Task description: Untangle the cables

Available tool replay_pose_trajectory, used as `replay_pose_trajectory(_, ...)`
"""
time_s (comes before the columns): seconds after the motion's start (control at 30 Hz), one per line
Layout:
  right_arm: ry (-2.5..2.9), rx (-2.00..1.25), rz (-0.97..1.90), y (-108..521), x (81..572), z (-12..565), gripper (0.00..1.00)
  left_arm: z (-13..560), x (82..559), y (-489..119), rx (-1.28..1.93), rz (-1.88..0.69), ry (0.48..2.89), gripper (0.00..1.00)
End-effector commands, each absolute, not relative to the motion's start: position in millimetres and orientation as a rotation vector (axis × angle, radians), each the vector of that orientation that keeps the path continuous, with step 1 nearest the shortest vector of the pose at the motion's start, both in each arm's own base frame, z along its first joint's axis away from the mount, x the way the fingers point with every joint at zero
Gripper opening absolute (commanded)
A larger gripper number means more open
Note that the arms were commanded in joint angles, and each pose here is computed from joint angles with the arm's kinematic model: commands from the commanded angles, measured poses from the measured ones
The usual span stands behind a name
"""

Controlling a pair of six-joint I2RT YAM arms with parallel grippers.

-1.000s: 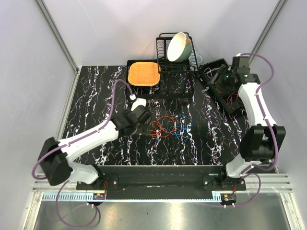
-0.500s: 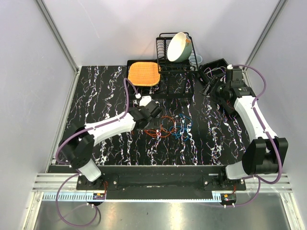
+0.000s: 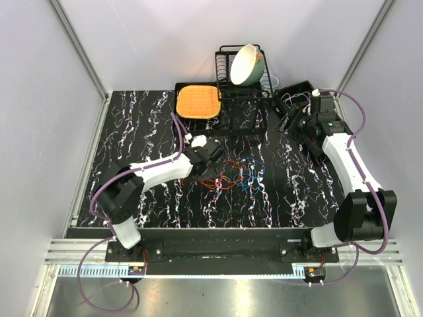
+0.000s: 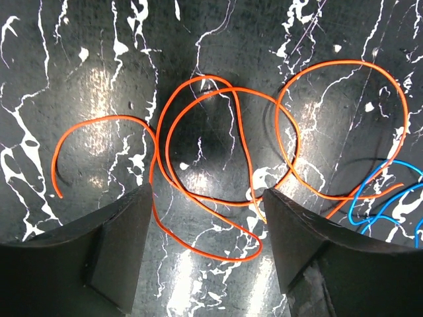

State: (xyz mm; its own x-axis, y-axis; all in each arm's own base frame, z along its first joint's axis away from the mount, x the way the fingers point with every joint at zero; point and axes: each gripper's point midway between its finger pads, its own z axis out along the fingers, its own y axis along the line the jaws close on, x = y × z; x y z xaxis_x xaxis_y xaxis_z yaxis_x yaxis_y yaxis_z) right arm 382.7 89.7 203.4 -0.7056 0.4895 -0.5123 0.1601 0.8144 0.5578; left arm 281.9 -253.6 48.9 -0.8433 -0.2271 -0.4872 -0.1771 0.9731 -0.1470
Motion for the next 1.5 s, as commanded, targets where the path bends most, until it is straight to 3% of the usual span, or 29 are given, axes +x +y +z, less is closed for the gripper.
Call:
replay_pose_trajectory(0.0, 2.263, 0.436, 0.655, 91.2, 384.6, 218.6, 0.64, 54.0, 282.8, -258.7, -0.348, -0.188, 2.588, 0.70)
replay_pose_trajectory(0.13, 2.266, 0.438, 0.653, 91.0, 385.4, 217.8, 0.64, 49.2, 280.1, -258.4, -0.349, -0.188, 2.600, 0.59)
replay_pose_trajectory(0.17, 2.266, 0.436, 0.652, 90.9, 385.4, 217.8, 0.64, 49.3, 281.0, -258.8, -0.350, -0.191, 2.596, 0.38)
replay_pose_trajectory(0.27, 2.268, 0.440, 0.647, 90.2, 385.6, 216.4, 0.64, 47.5, 283.5, -260.2, -0.328, -0.179, 2.598, 0.16)
replay_pose_trajectory(0.3, 2.267, 0.440, 0.645, 89.9, 385.6, 216.5, 0.64, 47.1, 283.9, -261.9, -0.305, -0.182, 2.604, 0.02)
replay_pose_trajectory(0.6, 2.264, 0.441, 0.651, 90.9, 384.2, 218.1, 0.64, 94.1, 297.3, -258.2, -0.224, -0.184, 2.509, 0.00)
replay_pose_trajectory(0.63, 2.261, 0.441, 0.654, 91.2, 384.6, 219.1, 0.64, 102.3, 299.0, -255.8, -0.226, -0.183, 2.491, 0.19)
replay_pose_trajectory(0.7, 2.258, 0.443, 0.656, 90.9, 384.7, 220.4, 0.64, 109.9, 298.8, -248.5, -0.212, -0.150, 2.477, 0.41)
replay_pose_trajectory(0.73, 2.260, 0.441, 0.656, 91.5, 384.3, 220.1, 0.64, 115.6, 298.7, -245.9, -0.219, -0.155, 2.466, 0.59)
replay_pose_trajectory(0.8, 2.257, 0.441, 0.659, 91.7, 383.9, 221.4, 0.64, 118.4, 294.9, -241.7, -0.241, -0.157, 2.472, 0.70)
replay_pose_trajectory(1.0, 2.262, 0.437, 0.664, 93.3, 382.2, 220.1, 0.64, 120.2, 277.9, -240.2, -0.357, -0.260, 2.491, 0.88)
replay_pose_trajectory(1.2, 2.267, 0.428, 0.669, 95.6, 380.2, 218.8, 0.64, 92.3, 266.1, -258.6, -0.436, -0.417, 2.548, 0.91)
replay_pose_trajectory(1.47, 2.259, 0.422, 0.660, 93.6, 376.3, 220.1, 0.64, 74.5, 267.2, -267.8, -0.563, -0.568, 2.548, 0.87)
